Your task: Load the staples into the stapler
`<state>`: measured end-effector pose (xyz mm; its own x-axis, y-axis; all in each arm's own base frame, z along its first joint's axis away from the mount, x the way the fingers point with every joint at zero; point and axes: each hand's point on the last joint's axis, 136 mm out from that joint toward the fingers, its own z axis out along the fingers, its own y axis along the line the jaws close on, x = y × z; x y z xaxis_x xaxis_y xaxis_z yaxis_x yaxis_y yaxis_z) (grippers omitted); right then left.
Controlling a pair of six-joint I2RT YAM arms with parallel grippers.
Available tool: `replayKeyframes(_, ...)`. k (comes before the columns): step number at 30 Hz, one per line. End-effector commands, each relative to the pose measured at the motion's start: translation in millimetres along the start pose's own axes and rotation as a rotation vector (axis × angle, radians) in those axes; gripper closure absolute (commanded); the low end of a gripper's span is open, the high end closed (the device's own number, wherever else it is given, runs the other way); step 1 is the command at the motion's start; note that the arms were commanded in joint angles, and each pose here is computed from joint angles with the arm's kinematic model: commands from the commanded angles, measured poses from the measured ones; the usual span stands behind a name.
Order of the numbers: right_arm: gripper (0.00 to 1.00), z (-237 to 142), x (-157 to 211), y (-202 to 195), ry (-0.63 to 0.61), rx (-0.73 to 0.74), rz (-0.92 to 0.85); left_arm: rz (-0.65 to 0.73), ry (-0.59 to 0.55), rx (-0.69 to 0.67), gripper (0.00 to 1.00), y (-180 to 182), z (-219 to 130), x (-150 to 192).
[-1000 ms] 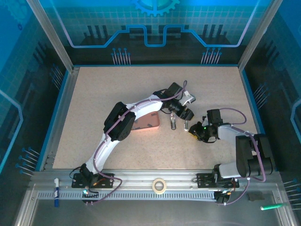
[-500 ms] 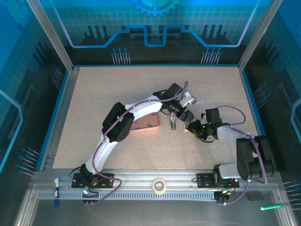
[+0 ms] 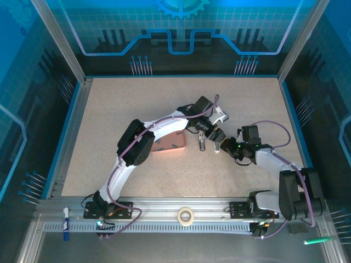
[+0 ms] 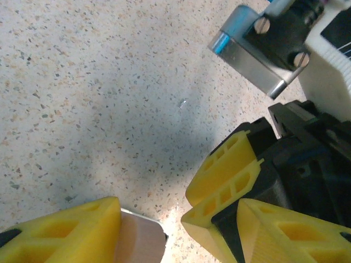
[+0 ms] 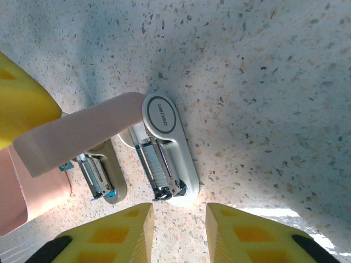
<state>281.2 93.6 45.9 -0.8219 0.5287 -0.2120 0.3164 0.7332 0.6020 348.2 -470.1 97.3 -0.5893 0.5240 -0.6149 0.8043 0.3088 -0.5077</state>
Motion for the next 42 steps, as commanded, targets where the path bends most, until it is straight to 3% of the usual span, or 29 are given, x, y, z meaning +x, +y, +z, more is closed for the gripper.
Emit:
replayKeyframes(1, 0.67, -4.3, 0.2, -0.2, -0.014, 0.011, -0.018, 0.034, 0.025, 0.056, 0.41, -26.0, -7.7, 4.1)
replayKeyframes(11, 0.67, -13.2, 1.2, -1.8, -0.028, 0.028, -0.018, 0.045, 0.037, 0.056, 0.41, -32.3, -6.9, 8.4)
replayKeyframes(15, 0.67, -19.4, 0.8, 3.5, -0.025, 0.025, -0.03, 0.04, 0.001, 0.002, 0.34, -29.8, -16.2, -2.0)
replayKeyframes(27, 0.59, -24.4, -11.6, 41.6, -0.011, 0.02, -0.109, -0.112, -0.266, -0.119, 0.24, -4.7, -99.2, -30.5)
replayKeyframes(35, 0.57, -7.3, -15.6, 47.8, 0.043, 0.085, -0.143, -0.203, -0.345, -0.165, 0.22, 22.8, -135.8, -15.9)
replayKeyframes(42, 0.6, -3.9, -11.4, 28.3, 0.077, 0.192, -0.149, -0.221, -0.334, -0.176, 0.22, 31.4, -138.2, -4.8)
